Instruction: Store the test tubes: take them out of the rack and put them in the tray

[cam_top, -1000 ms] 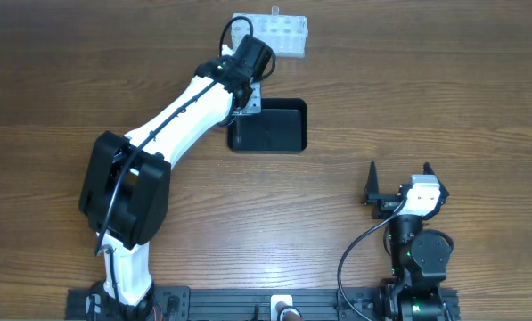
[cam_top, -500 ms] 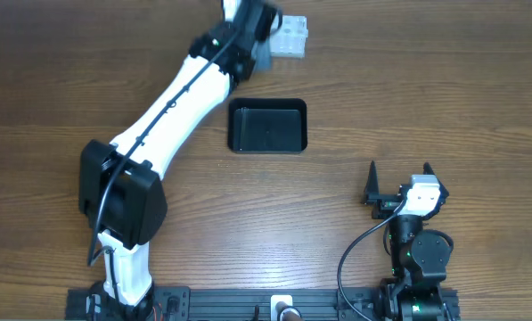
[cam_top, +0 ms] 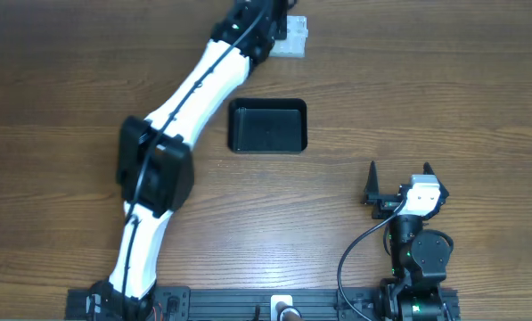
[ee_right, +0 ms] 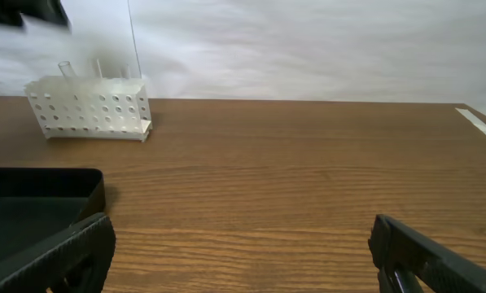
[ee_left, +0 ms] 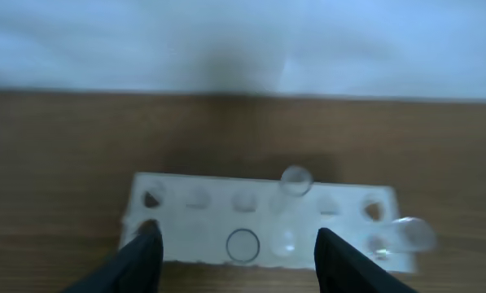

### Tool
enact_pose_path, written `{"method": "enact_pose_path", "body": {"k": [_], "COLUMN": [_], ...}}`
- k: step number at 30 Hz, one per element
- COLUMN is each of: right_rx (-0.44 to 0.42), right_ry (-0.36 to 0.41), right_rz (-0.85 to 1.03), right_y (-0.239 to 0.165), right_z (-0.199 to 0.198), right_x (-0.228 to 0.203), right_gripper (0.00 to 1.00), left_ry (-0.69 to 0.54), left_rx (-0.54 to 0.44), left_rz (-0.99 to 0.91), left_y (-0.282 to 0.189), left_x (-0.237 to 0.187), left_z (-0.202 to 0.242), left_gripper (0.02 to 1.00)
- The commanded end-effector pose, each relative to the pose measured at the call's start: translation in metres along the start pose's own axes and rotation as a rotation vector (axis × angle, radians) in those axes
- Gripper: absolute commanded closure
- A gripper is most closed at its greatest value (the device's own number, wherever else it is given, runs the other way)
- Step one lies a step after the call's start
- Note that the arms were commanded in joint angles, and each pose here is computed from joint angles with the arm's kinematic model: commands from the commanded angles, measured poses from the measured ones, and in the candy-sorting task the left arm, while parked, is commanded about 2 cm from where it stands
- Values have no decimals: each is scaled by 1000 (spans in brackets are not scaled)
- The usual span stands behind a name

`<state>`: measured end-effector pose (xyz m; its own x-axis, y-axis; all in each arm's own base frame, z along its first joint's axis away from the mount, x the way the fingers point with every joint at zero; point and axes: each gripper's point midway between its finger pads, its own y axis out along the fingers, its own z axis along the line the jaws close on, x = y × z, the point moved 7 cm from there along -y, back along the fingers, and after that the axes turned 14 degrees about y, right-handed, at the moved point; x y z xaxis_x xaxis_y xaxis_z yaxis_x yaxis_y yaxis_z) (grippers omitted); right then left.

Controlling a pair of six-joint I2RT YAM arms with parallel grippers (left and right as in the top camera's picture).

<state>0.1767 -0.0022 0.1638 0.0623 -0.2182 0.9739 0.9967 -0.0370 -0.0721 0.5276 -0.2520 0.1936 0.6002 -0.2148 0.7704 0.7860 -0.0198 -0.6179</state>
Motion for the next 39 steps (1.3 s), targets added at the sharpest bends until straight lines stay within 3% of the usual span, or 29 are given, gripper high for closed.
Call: {"method": "enact_pose_path", "body": {"k": [1,13,27,39], "right_rx": [10,10,10,10], "right_ry": [7,7,7,7], "right_rz": [0,0,0,0], "right_y": [0,0,0,0], "right_z": [1,1,1,1], "right_x": [-2,-2,-2,-2], "right_gripper": [7,9,9,9], "left_ry": [5,-10,-6,-8], "left_rx": [13,17,19,17], "left_rz": [-30,-53,-40,-46], "left_y": [11,33,39,40], "left_x": [2,-5,-11,-10], "left_z": [-2,-5,-5,-5], "left_gripper": [421,432,623,844]}}
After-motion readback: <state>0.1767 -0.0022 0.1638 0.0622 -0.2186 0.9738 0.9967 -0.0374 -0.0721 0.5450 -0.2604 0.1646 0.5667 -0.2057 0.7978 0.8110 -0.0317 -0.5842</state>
